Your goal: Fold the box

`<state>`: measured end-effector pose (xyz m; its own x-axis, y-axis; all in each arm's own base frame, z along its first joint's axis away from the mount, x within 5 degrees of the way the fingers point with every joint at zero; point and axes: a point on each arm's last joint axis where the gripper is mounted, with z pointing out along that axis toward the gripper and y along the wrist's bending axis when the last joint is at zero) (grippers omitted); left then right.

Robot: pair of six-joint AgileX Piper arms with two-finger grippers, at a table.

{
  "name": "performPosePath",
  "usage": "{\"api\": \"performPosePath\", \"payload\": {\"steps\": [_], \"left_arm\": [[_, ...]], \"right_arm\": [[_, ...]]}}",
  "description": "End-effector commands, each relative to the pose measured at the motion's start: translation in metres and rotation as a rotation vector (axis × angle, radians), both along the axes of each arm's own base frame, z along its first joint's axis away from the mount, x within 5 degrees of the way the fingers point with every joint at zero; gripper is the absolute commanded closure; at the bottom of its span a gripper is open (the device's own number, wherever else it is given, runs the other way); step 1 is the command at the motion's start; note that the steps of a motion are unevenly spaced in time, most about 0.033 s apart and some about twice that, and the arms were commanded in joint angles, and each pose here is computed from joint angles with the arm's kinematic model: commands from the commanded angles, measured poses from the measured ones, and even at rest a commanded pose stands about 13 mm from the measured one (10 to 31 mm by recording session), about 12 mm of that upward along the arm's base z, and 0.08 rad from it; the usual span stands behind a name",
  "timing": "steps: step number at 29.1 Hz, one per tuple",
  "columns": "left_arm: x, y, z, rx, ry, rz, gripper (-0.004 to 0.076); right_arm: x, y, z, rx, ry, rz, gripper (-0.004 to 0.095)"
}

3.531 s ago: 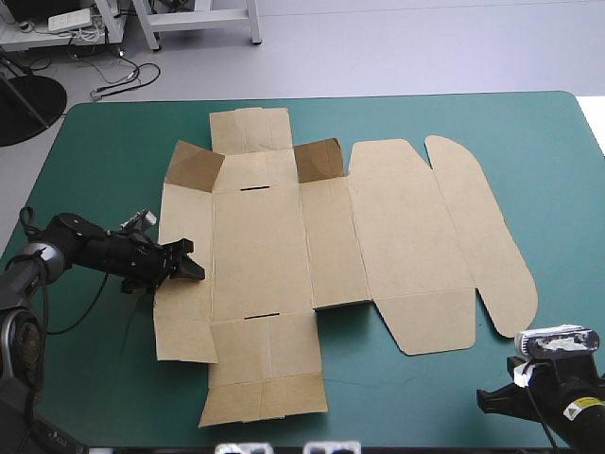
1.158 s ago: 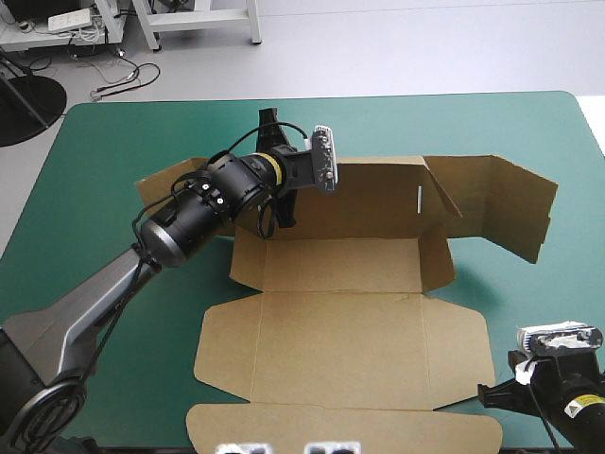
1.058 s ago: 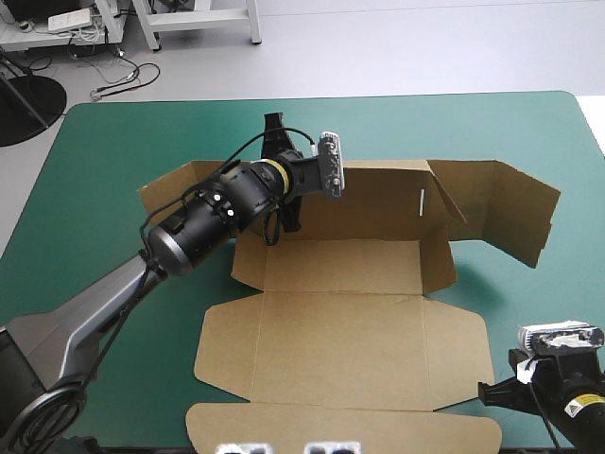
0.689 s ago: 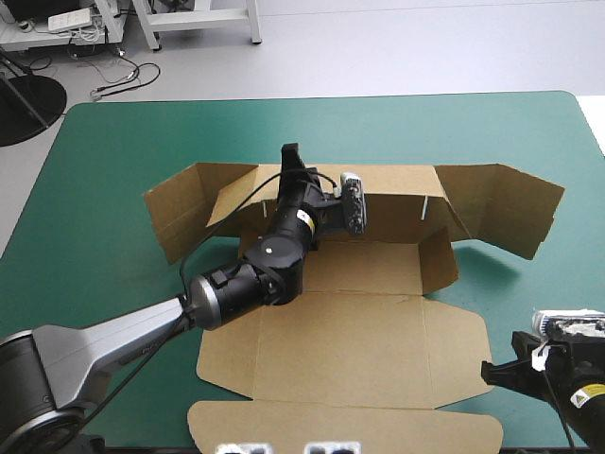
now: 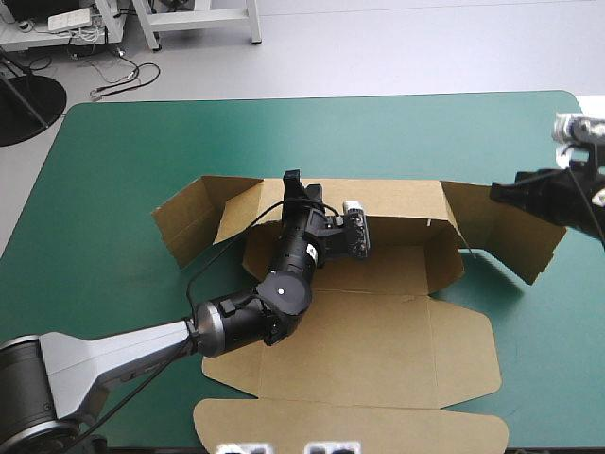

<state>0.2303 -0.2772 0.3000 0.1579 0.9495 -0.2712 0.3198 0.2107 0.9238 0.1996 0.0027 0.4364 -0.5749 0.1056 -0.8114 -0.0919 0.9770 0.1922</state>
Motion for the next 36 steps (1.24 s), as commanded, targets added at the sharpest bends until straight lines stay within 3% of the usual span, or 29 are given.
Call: {"api": "performPosePath", "payload": {"steps": [1, 8, 14, 28, 36], "left_arm": [[-0.004, 0.008, 0.029, -0.065, -0.085, 0.025, 0.0734], [-0.003, 0.009, 0.030, -0.089, -0.093, 0.038, 0.0734], [-0.003, 0.010, 0.031, -0.087, -0.099, 0.052, 0.0734], [-0.002, 0.015, 0.032, -0.139, -0.105, 0.116, 0.0734], [-0.002, 0.015, 0.031, -0.153, -0.094, 0.118, 0.0734]], "right_arm": [[0.034, 0.000, 0.021, 0.024, -0.034, 0.034, 0.0923], [0.116, -0.005, -0.007, 0.045, 0.199, 0.105, 0.0923], [0.140, -0.007, -0.041, 0.039, 0.341, 0.150, 0.0923], [0.131, -0.009, -0.061, 0.030, 0.449, 0.193, 0.0928], [0.112, -0.003, -0.077, 0.037, 0.476, 0.281, 0.0928]]}}
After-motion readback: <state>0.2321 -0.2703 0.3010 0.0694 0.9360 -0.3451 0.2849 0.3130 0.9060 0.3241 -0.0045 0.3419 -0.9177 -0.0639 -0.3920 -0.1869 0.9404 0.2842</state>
